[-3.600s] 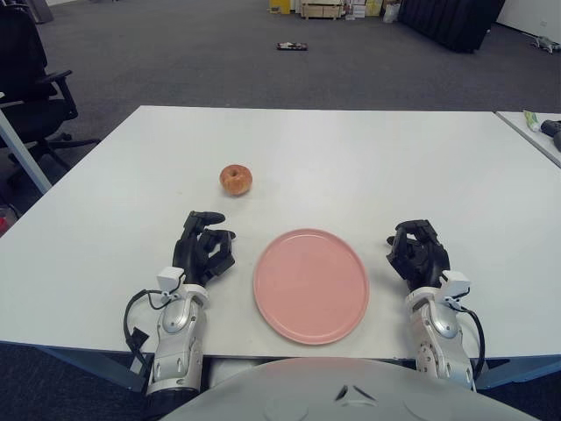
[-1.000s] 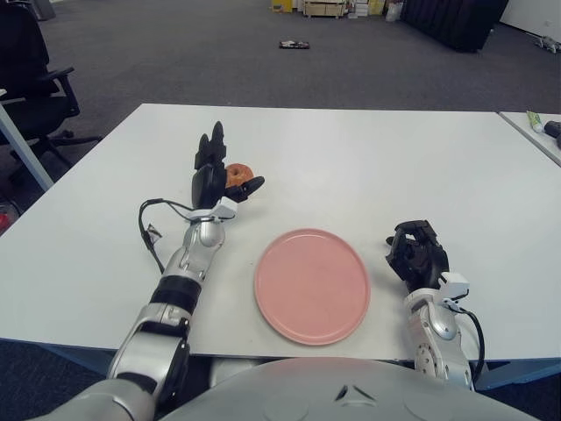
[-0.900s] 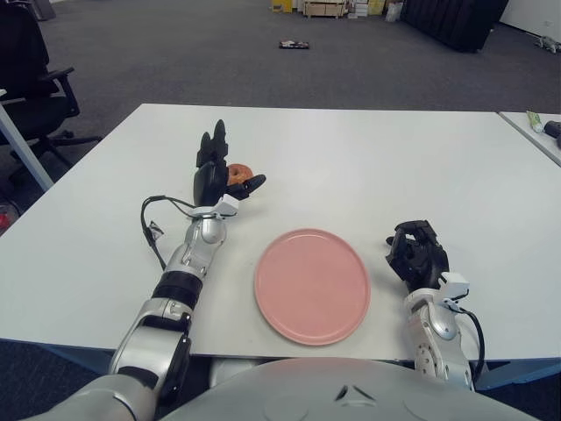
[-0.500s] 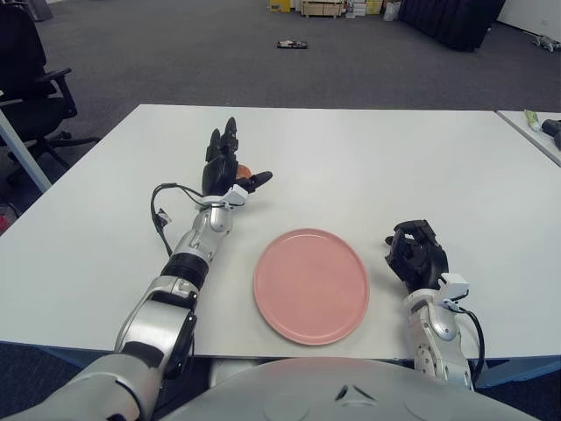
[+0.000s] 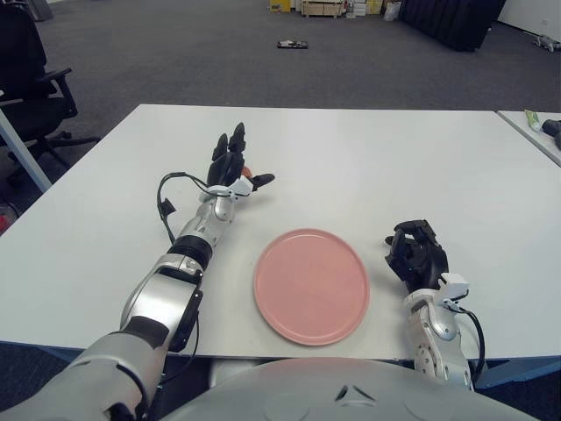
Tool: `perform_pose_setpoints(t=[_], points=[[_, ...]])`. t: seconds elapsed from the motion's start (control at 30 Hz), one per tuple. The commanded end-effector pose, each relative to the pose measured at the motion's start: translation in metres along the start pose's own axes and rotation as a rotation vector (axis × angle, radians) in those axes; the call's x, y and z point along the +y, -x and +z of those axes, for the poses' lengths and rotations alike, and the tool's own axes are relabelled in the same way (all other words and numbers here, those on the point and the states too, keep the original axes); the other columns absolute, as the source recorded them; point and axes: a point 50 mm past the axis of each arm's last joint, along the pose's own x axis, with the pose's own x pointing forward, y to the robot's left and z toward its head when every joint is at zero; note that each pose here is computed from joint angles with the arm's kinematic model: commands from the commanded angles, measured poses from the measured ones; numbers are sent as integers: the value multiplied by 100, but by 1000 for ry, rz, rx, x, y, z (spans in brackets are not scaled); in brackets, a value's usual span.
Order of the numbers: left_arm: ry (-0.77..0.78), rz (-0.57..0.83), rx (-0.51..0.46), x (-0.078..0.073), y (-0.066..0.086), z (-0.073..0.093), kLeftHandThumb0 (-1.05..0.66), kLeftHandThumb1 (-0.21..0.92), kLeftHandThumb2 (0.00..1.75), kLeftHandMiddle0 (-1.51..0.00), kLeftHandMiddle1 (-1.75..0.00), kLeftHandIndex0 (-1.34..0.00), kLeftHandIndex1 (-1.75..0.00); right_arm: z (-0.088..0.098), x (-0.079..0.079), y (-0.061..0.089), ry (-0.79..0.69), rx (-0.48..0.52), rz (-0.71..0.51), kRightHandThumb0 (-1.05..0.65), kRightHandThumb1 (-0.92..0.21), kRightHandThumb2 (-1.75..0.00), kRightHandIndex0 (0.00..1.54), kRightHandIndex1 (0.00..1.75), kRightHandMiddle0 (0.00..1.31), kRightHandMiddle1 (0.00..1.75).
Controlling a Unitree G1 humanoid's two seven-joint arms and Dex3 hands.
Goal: Put the apple into the plate.
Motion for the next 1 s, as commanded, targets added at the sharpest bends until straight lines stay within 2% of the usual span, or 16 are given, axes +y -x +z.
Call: perform_pose_setpoints(t=[0.0, 0.5, 0.97], points=[[-33, -26, 27, 6, -7, -2, -102, 81, 21, 0, 0, 0, 0, -8, -2, 1, -1, 47, -15, -40, -61, -95, 77, 175, 39, 175], [-79, -77, 101, 4, 0, -22, -97, 85, 26, 0, 0, 0, 0, -6, -5, 2, 32, 51, -20, -39, -65, -91, 76, 175, 36, 175], [-108, -81, 177, 14, 5, -40, -94, 83, 32, 0, 0, 0, 0, -3, -4, 2, 5, 52, -35, -39, -65, -91, 75, 175, 36, 175]])
